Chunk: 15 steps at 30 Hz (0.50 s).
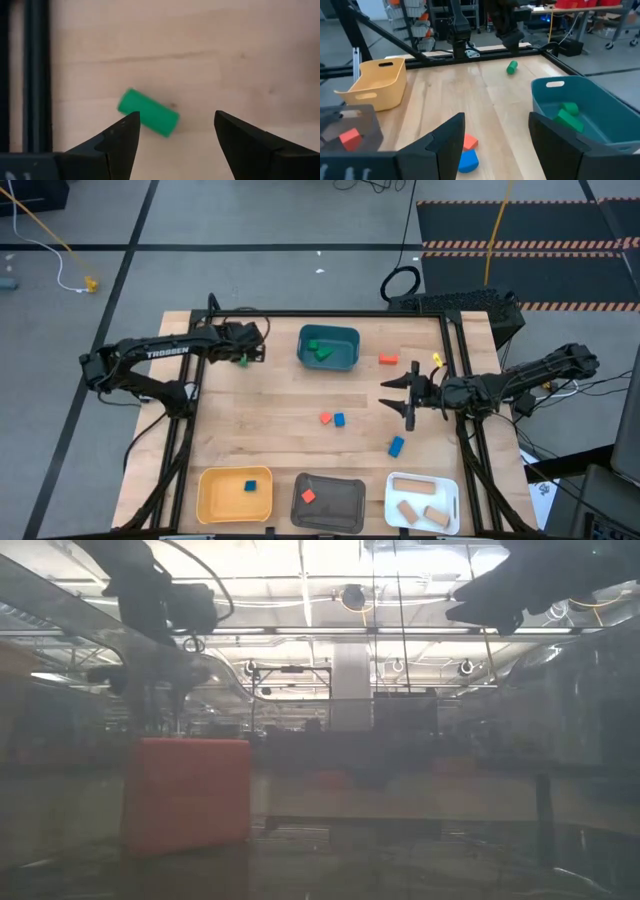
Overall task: Sort & place blocks by color
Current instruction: Put the green block into the blue bin
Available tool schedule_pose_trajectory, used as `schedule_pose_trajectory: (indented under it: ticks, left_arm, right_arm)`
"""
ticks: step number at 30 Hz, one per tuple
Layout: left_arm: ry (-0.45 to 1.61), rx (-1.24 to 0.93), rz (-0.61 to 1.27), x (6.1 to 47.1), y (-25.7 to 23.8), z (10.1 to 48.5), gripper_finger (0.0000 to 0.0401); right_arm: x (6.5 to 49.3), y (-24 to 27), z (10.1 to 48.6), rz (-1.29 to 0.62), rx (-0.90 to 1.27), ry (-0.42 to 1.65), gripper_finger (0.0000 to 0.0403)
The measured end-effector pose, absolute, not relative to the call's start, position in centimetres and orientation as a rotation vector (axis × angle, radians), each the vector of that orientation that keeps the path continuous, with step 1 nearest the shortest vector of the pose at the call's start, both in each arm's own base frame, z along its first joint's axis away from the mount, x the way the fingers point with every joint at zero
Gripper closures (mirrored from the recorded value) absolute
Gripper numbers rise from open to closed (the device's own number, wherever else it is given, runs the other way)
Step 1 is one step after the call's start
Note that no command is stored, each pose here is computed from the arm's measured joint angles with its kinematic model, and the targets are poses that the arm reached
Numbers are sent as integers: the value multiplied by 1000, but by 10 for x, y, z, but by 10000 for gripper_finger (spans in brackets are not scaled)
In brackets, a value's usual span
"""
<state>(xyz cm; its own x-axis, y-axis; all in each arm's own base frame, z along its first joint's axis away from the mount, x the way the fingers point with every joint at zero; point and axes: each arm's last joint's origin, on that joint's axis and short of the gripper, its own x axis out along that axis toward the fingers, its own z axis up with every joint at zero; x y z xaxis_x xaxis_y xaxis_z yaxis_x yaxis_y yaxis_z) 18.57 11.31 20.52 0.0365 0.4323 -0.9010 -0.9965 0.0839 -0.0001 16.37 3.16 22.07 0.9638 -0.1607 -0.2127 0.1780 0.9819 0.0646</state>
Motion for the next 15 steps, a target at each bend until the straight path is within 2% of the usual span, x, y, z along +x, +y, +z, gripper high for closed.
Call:
schedule_pose_trajectory:
  ticks: [3,15]
  left_arm:
    - [830,-831,1374,187,114,206,144]
    - [555,-1078,1445,201,104,209,144]
  right_arm:
    - [164,32,221,-172,92,207,190]
    - [164,32,221,-171,92,207,190]
